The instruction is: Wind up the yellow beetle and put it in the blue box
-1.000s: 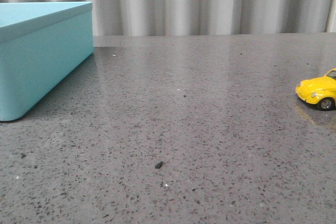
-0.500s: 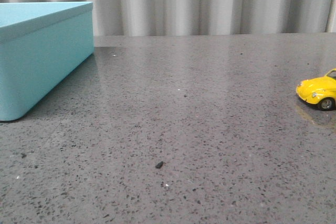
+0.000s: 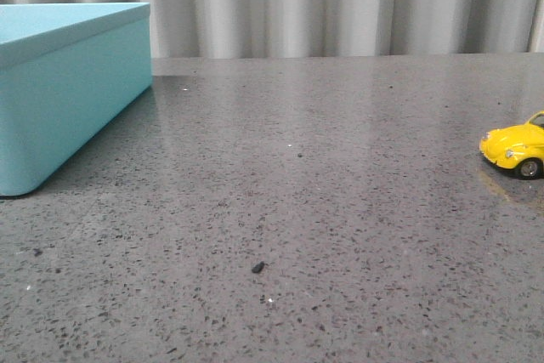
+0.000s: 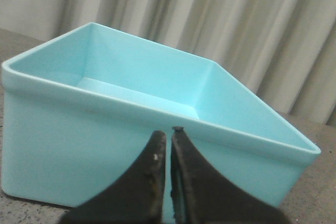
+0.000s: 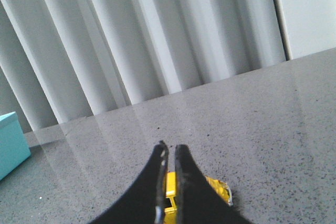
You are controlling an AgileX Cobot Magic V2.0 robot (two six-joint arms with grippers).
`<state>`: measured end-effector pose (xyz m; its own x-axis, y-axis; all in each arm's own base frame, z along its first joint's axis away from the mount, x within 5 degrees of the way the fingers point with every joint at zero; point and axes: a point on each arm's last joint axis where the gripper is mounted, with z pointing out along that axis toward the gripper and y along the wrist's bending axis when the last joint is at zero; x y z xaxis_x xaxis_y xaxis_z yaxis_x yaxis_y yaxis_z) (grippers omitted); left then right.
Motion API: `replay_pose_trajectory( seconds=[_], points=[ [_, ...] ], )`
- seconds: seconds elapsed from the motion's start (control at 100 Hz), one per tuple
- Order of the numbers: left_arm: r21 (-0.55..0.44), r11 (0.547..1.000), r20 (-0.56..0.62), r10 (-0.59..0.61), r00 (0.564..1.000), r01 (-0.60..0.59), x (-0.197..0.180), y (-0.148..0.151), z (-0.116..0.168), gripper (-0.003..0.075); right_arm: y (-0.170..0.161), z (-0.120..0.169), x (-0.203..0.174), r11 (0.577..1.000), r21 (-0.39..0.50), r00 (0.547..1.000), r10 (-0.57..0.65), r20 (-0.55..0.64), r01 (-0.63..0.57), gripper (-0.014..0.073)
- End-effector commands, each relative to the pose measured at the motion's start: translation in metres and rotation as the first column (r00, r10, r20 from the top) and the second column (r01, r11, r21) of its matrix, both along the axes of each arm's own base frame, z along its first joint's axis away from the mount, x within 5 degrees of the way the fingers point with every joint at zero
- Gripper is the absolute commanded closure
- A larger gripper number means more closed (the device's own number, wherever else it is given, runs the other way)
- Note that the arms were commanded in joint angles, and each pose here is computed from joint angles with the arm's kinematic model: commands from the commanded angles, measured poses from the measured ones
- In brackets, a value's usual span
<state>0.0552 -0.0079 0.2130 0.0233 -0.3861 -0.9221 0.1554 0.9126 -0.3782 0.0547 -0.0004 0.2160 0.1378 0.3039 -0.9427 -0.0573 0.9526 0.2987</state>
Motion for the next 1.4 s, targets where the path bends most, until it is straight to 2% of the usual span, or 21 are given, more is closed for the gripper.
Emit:
replay_pose_trajectory(
  seconds=[0.0,0.22,0.38,0.51,0.68,0.8,0.95,1.07,1.14,1.27,1.39],
  points=[
    [-0.028,0.999,0.051,0.045,0.998,-0.044,-0.001,0.004,-0.003,0.0741,-0.004,0.002,-0.002,0.999,0.019,0.996,-0.044,0.074,0.043,0.0638],
    [-0.028,0.999,0.052,0.045,0.998,-0.044,-0.001,0.004,-0.002,0.0741,-0.004,0.006,-0.002,0.999,0.019,0.996,-0.041,0.081,0.04,0.0638],
    [-0.064,0.997,0.058,0.044,0.997,-0.04,-0.002,0.005,0.002,0.0741,-0.004,0.021,-0.006,0.999,0.022,0.992,-0.036,0.12,0.034,0.0638],
    [-0.066,0.997,0.087,0.041,0.995,-0.035,-0.004,0.004,0.015,0.0741,-0.001,0.036,-0.009,1.0,0.015,0.993,-0.002,0.116,0.0,0.0638],
    [0.058,0.998,0.064,0.007,0.998,-0.01,0.0,0.0,0.043,0.0741,0.007,0.053,-0.004,0.997,-0.032,0.997,0.076,-0.015,-0.076,0.0638],
    [0.154,0.987,-0.036,-0.047,0.998,0.052,0.011,-0.007,0.065,0.0741,0.011,0.068,0.006,0.991,-0.068,0.987,0.107,-0.12,-0.116,0.0638],
    [0.172,0.979,-0.115,-0.089,0.989,0.109,0.028,-0.013,0.093,0.0741,0.015,0.097,0.025,0.979,-0.118,0.96,0.133,-0.246,-0.166,0.0638],
    [0.172,0.979,-0.12,-0.091,0.989,0.111,0.036,-0.014,0.104,0.0741,0.019,0.121,0.048,0.957,-0.172,0.906,0.149,-0.397,-0.232,0.0637],
    [0.172,0.975,-0.13,-0.117,0.985,0.138,0.037,-0.017,0.103,0.0741,0.02,0.132,0.064,0.936,-0.211,0.847,0.139,-0.513,-0.281,0.0636],
    [0.173,0.963,-0.141,-0.184,0.973,0.207,0.035,-0.023,0.102,0.0741,0.02,0.142,0.096,0.904,-0.222,0.693,0.105,-0.713,-0.366,0.0636],
    [0.173,0.952,-0.143,-0.228,0.963,0.251,0.034,-0.027,0.101,0.0741,0.022,0.145,0.123,0.889,-0.17,0.553,0.106,-0.826,-0.424,0.0636]
  ],
)
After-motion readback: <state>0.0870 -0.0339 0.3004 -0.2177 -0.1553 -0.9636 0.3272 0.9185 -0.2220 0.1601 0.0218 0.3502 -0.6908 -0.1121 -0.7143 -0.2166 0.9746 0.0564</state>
